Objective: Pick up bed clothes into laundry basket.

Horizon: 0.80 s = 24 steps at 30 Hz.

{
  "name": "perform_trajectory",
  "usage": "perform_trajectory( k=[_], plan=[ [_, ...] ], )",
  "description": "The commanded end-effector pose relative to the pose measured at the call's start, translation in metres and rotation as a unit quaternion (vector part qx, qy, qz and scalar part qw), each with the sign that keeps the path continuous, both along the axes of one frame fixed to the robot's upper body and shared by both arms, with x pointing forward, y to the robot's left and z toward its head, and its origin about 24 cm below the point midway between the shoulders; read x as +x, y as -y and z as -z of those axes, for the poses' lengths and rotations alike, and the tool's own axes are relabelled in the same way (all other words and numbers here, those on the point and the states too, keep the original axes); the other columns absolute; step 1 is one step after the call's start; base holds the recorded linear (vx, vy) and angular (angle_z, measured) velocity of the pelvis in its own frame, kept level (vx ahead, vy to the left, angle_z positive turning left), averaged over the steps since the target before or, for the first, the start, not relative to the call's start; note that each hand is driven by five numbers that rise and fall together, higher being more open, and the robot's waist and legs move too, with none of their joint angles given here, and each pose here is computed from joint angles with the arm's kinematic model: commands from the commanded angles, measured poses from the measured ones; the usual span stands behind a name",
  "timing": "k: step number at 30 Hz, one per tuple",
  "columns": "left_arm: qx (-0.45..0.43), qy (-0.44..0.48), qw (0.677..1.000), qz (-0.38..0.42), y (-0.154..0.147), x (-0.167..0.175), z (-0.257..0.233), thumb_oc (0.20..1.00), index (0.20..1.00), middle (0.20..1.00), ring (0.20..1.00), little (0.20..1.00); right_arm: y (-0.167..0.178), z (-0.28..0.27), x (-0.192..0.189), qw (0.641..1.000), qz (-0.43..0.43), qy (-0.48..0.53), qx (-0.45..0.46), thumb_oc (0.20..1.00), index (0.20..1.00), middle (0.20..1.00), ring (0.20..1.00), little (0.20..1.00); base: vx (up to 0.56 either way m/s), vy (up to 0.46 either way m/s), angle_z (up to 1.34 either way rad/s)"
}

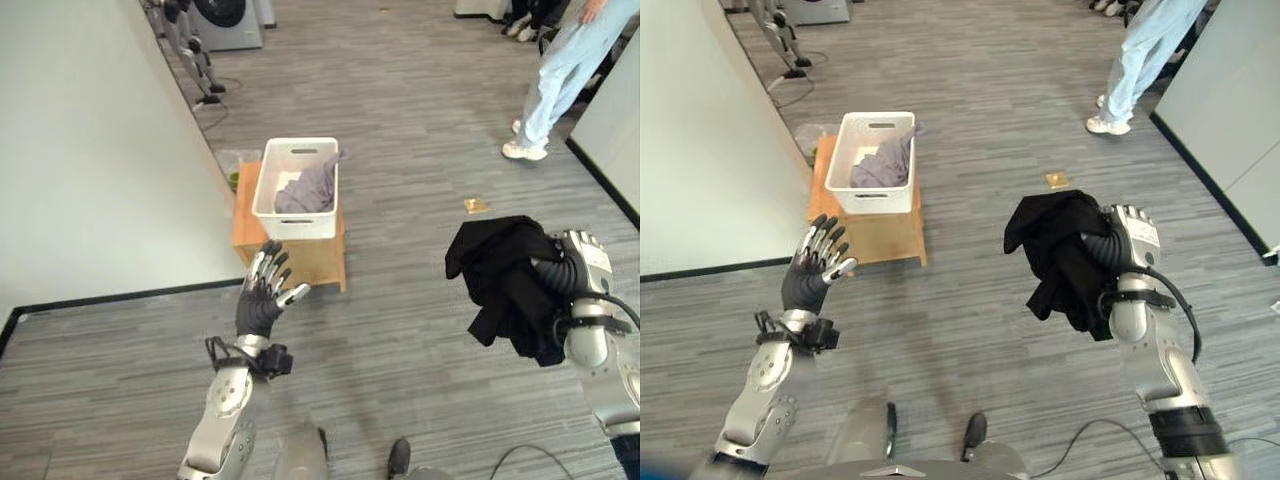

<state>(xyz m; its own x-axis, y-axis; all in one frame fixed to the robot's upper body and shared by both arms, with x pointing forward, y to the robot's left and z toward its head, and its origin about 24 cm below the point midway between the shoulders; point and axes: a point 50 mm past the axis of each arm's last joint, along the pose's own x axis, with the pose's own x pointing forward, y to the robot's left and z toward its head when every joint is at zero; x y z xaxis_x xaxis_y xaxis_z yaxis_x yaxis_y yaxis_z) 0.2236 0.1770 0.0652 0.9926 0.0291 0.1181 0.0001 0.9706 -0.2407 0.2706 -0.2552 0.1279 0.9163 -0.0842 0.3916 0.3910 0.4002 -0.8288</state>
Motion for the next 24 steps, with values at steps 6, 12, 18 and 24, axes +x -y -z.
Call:
perform_trajectory(
  k=[6, 12, 18, 24],
  plan=[
    [-0.014, 0.069, 0.997, 0.017, -0.001, 0.002, -0.029, 1.000, 1.000, 1.000, 1.000, 1.000, 0.004, -0.065, 0.013, 0.991, -0.002, 0.122, -0.060, 0.200, 0.200, 0.200, 0.200, 0.200, 0.42, 0.076, 0.05],
    [0.027, 0.064, 0.996, 0.048, 0.005, 0.006, -0.030, 1.000, 1.000, 1.000, 1.000, 1.000, 0.012, -0.065, 0.019, 0.987, 0.034, 0.109, -0.112, 0.200, 0.200, 0.200, 0.200, 0.200, 0.37, 0.143, 0.36],
    [0.025, 0.059, 0.996, 0.065, 0.009, 0.009, -0.027, 1.000, 1.000, 1.000, 1.000, 1.000, 0.025, -0.053, 0.025, 0.991, 0.061, 0.075, -0.094, 0.200, 0.200, 0.200, 0.200, 0.200, 0.22, -0.121, 1.12],
    [0.031, 0.038, 0.997, 0.057, 0.003, 0.005, -0.017, 1.000, 1.000, 1.000, 1.000, 1.000, 0.025, -0.025, 0.031, 0.995, 0.066, 0.021, -0.069, 0.200, 0.200, 0.200, 0.200, 0.200, 0.21, -0.146, 0.97]
  ],
)
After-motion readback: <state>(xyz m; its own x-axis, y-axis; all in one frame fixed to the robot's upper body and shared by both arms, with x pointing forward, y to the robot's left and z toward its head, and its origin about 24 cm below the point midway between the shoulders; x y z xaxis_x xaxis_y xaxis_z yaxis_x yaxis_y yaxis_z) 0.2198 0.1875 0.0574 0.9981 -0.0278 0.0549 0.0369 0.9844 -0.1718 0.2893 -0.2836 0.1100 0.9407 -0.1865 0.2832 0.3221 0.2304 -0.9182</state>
